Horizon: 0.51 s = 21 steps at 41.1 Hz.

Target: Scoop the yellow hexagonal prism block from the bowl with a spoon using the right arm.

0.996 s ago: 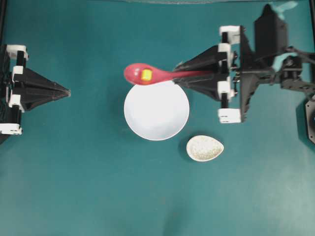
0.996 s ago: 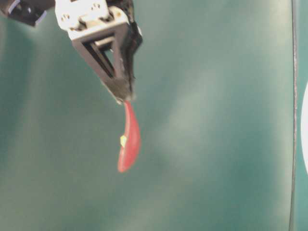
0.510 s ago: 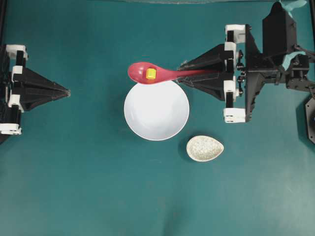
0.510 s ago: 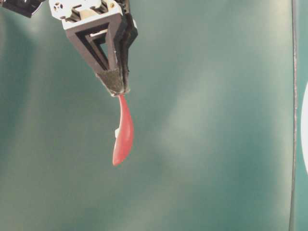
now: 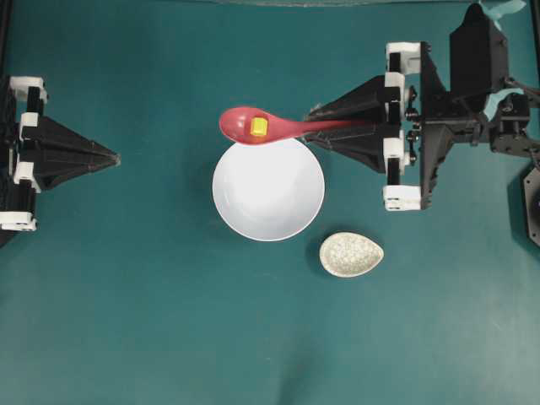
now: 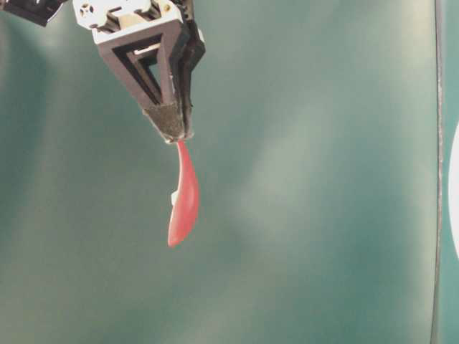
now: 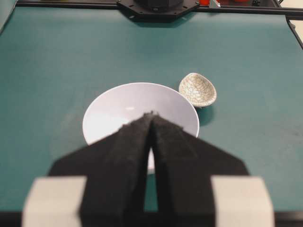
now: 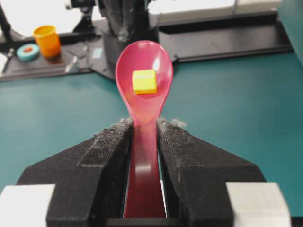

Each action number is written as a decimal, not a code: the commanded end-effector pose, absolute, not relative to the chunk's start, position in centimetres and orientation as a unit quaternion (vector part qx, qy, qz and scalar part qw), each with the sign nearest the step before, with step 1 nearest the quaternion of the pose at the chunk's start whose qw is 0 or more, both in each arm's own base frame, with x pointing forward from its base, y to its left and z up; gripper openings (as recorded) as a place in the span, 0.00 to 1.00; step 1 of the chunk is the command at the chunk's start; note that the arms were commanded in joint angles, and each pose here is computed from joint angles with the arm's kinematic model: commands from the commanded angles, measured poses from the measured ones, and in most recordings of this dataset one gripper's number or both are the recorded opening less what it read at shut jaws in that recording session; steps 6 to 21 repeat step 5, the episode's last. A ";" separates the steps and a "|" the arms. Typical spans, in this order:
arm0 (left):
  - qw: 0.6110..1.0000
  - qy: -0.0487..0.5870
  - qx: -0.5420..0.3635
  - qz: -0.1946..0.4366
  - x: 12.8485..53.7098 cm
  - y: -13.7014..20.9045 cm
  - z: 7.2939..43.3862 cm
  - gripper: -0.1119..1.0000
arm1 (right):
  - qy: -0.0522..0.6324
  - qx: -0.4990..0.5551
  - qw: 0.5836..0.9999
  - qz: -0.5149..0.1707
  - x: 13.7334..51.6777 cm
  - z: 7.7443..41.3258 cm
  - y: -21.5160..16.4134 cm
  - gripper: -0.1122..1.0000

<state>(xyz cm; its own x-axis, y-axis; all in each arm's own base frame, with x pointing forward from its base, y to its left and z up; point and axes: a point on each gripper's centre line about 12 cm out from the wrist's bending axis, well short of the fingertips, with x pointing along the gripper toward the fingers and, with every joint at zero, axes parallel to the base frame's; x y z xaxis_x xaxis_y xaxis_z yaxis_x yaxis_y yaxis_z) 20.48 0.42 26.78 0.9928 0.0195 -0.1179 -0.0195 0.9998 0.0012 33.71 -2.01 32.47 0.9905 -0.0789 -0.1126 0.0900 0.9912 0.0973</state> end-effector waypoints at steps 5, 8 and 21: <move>0.998 0.061 0.005 0.011 20.6 0.5 27.2 0.09 | 0.042 0.053 0.997 -0.041 33.6 33.4 -2.0 0.32; 0.998 0.061 0.005 0.011 20.6 0.5 27.2 0.09 | 0.042 0.053 0.997 -0.041 33.6 33.4 -2.0 0.32; 0.998 0.061 0.005 0.011 20.6 0.5 27.2 0.09 | 0.042 0.053 0.997 -0.041 33.6 33.4 -2.0 0.32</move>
